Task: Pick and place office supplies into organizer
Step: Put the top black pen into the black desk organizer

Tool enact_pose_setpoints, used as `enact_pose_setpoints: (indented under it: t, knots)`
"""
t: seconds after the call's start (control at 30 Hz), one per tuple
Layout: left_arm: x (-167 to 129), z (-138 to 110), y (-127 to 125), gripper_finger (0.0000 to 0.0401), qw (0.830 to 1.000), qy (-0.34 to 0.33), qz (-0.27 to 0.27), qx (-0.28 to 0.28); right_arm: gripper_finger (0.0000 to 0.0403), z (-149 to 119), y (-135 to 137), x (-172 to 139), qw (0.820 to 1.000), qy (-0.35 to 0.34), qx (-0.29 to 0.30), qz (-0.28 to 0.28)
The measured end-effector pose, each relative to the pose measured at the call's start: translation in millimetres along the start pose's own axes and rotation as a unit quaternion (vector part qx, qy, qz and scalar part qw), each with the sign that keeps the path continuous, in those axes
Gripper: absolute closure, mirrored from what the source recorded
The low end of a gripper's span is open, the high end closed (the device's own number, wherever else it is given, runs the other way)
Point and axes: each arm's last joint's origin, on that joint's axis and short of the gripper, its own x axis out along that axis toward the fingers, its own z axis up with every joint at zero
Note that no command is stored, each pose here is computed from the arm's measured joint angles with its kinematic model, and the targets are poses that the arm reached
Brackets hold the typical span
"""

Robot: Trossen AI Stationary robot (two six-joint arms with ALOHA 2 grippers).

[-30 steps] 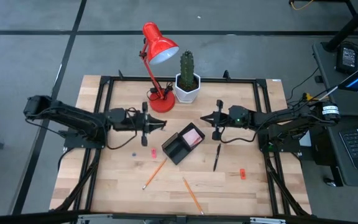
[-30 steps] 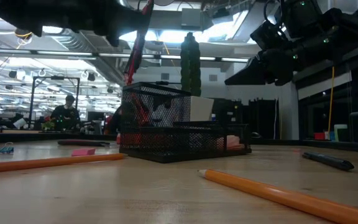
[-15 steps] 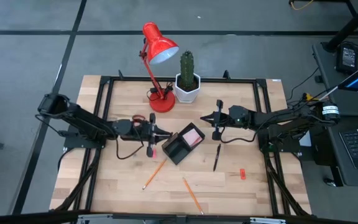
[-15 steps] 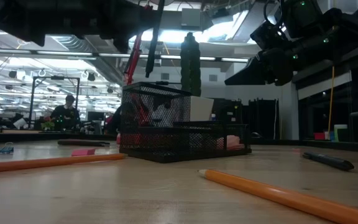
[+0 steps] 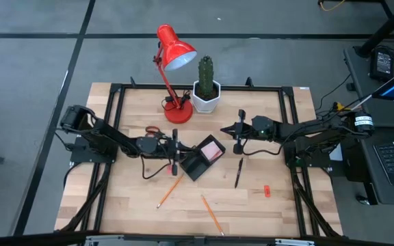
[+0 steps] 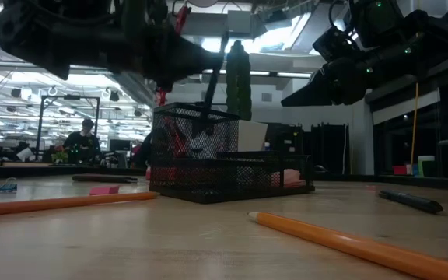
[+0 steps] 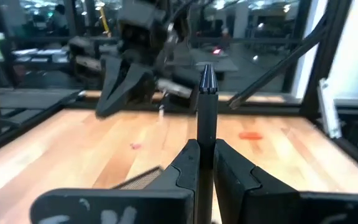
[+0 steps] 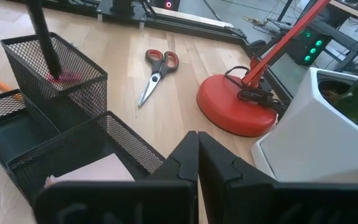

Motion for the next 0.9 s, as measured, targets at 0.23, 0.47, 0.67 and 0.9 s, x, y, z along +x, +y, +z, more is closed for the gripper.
enact_pose_setpoints:
  t: [0.23,0.47,0.67,0.9]
  knots:
    - [5.1,-18.6,2.6,0.0379,0.998,0.018,0.055,-0.017,0.0395,-0.6,0.2,0.0,1.0,0.003,0.0,0.001]
    - [8.7,-29.5,2.1,0.0379,0.998,0.012,0.057,-0.035,0.0395,-3.4,0.8,-0.1,1.0,0.017,0.0,0.004]
    - [9.5,-34.9,2.9,0.0379,0.996,0.019,0.072,-0.042,0.0395,-3.7,1.7,-0.2,1.0,0.02,-0.001,0.006]
    - [9.4,-35.9,2.9,0.0365,0.996,0.023,0.072,-0.053,0.0395,-4.0,1.8,-0.2,1.0,0.021,-0.001,0.007]
